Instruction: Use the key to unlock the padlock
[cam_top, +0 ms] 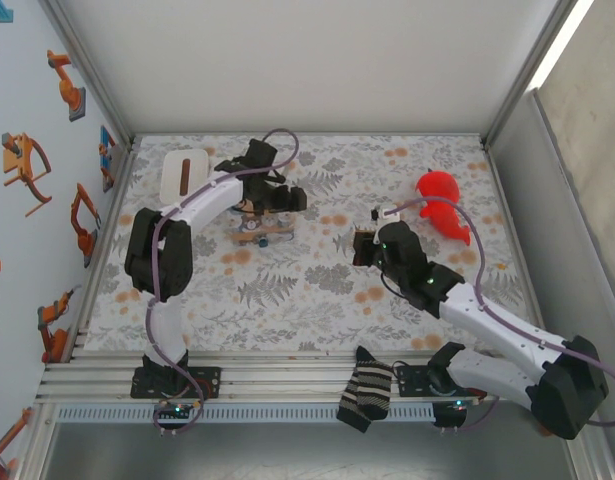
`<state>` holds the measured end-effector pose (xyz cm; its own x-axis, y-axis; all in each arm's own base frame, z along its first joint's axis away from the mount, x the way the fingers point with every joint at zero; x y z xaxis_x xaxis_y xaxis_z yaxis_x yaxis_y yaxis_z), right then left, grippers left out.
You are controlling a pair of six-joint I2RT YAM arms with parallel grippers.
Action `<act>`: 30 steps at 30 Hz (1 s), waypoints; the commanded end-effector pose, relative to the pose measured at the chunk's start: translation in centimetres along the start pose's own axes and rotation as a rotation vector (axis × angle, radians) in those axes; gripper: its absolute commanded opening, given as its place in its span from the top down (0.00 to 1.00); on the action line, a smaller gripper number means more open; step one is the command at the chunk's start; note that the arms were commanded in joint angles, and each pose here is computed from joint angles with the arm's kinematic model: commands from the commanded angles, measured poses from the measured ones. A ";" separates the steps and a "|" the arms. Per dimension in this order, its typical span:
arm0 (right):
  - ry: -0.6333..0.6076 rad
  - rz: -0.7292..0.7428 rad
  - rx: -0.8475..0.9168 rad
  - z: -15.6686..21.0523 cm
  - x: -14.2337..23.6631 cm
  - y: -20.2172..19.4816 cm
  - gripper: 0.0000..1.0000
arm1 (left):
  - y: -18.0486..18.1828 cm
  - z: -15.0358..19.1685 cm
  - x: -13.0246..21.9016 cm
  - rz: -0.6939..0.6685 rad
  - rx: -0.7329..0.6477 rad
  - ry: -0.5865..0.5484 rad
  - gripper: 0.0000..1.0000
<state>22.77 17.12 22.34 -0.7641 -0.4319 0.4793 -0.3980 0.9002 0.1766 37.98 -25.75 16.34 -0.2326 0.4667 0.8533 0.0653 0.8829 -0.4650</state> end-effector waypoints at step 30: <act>0.047 -0.021 -0.078 1.8 -1.3 -1.6 1.00 | 2.1 4.2 6.4 -0.007 0.061 0.014 0.12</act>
<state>23.11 15.99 19.36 -0.7189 -0.4411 0.5372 -0.3751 0.8969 0.2344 32.85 -20.88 21.42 -0.2870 0.4899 0.8232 0.0027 0.8597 -0.5107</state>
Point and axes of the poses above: each hand's point on the last joint's axis, 136 mm out from that joint toward the fingers, its own x axis back along the fingers, its own y axis along the line the jaws close on, z = x × y, the point moved 7 cm from there along x, back along the fingers, and after that the axes turned 12 degrees about x, right-handed, at the moved point
